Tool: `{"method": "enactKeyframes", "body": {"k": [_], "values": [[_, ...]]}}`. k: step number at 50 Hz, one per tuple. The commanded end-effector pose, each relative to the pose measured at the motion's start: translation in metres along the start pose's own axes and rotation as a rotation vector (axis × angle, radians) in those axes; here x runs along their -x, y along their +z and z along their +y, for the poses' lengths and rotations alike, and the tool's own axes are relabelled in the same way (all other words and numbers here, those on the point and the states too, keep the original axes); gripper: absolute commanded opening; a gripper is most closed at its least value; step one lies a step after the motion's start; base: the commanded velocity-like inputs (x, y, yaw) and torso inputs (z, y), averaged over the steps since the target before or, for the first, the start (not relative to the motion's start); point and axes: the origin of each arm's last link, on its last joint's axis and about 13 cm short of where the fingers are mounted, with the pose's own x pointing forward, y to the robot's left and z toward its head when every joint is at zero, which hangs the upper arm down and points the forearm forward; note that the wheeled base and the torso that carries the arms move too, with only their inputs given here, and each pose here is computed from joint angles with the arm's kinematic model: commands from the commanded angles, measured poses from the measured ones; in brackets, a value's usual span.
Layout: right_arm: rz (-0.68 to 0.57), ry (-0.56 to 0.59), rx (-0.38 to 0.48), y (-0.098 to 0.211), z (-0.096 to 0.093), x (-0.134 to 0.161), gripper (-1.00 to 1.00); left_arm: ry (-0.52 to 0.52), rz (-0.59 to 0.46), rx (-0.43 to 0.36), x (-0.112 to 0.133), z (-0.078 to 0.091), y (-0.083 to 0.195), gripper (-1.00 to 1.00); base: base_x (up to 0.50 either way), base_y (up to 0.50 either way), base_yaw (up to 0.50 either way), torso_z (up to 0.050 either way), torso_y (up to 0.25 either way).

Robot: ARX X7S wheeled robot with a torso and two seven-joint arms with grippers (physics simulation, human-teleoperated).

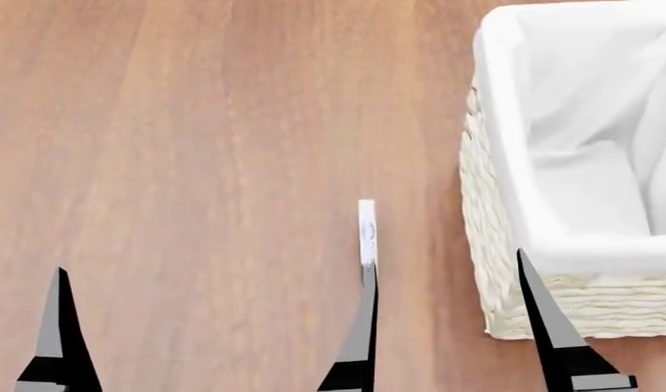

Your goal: Pick up the alphabet soup and the cream cheese box, and put them in the basket.

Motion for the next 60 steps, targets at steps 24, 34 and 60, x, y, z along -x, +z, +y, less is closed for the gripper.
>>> {"method": "enactKeyframes", "body": {"k": [24, 34, 60], "values": [[0.018, 0.009, -0.002, -0.0041, 0.0008, 0.0001, 1.00, 0.005, -0.005, 0.025, 0.0003, 0.0002, -0.0011, 1.00, 0.00, 0.00, 0.00, 0.000, -0.077], [0.030, 0.004, -0.009, -0.0050, 0.0005, 0.0004, 1.00, 0.006, 0.000, 0.025, 0.0002, 0.0002, -0.0022, 1.00, 0.00, 0.00, -0.18, 0.000, 0.000], [0.032, 0.000, -0.016, -0.0064, -0.0012, 0.0009, 1.00, -0.001, 0.001, 0.027, -0.0003, -0.0014, -0.0023, 1.00, 0.00, 0.00, -0.26, 0.000, 0.000]]}}
